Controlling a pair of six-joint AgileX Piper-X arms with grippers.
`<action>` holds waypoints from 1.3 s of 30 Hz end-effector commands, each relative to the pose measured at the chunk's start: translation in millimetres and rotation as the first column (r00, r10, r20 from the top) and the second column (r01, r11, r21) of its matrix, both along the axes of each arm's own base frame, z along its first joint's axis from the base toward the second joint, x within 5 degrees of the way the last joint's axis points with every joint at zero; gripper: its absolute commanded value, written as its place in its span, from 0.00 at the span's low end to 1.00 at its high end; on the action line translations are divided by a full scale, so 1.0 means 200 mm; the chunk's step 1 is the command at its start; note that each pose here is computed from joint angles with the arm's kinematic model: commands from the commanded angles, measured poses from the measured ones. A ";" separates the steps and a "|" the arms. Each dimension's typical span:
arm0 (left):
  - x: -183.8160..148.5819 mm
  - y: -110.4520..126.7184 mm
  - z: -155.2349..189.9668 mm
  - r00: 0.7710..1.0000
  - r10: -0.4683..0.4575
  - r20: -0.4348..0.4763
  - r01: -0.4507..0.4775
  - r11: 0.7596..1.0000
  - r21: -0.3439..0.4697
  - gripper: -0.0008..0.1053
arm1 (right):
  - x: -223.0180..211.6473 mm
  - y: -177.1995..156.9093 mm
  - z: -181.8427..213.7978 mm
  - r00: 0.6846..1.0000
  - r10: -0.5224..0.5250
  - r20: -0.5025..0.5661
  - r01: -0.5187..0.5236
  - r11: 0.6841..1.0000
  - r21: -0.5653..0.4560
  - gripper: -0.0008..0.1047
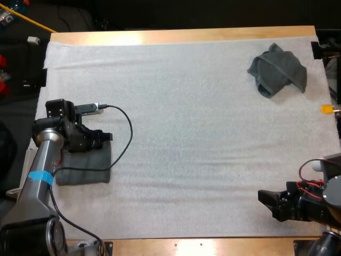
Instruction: Pick towel from pile, fold and stack
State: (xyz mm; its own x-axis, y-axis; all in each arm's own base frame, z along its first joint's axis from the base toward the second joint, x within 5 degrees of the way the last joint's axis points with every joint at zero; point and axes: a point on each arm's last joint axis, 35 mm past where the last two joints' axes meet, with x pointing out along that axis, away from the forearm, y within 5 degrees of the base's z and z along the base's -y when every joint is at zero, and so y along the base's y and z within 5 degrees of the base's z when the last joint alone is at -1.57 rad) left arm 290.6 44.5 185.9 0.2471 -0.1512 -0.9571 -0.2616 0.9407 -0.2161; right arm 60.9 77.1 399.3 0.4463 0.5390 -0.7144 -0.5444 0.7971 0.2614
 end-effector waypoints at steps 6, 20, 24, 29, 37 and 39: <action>0.02 0.00 -0.06 0.999 0.011 -0.042 -0.012 1.000 -0.008 0.52 | 0.00 0.00 0.01 1.000 0.003 -0.001 -0.003 1.000 0.005 0.71; 0.04 0.01 0.37 0.987 -0.011 0.159 0.006 0.999 0.033 0.49 | -0.01 0.00 0.01 0.999 0.026 -0.020 -0.026 0.999 0.022 0.71; -0.04 -0.01 0.52 0.969 -0.016 0.247 0.005 0.999 0.044 0.48 | 0.00 0.01 0.01 0.999 0.042 -0.010 -0.041 0.998 0.037 0.71; -0.16 -0.03 0.65 0.954 -0.021 0.299 0.008 0.999 0.043 0.48 | 0.02 0.04 0.05 0.996 0.050 0.076 -0.057 0.994 0.092 0.71; -0.37 -0.08 0.83 0.927 -0.038 0.374 0.037 0.999 0.009 0.48 | 0.14 0.18 -0.10 0.999 0.033 0.031 -0.033 0.999 -0.009 0.71; -0.41 -0.09 0.85 0.920 -0.045 0.390 0.043 0.999 0.013 0.48 | 0.18 0.23 -0.14 0.999 0.037 0.039 -0.037 0.999 -0.011 0.71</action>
State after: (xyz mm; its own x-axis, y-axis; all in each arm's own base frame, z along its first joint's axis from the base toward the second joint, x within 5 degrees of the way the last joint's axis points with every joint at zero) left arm 209.6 27.9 355.0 0.5923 -0.1552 -0.7906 -0.1322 0.9493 -0.2854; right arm 96.1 122.8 369.4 0.4420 0.5423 -0.7145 -0.5741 0.7831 0.2392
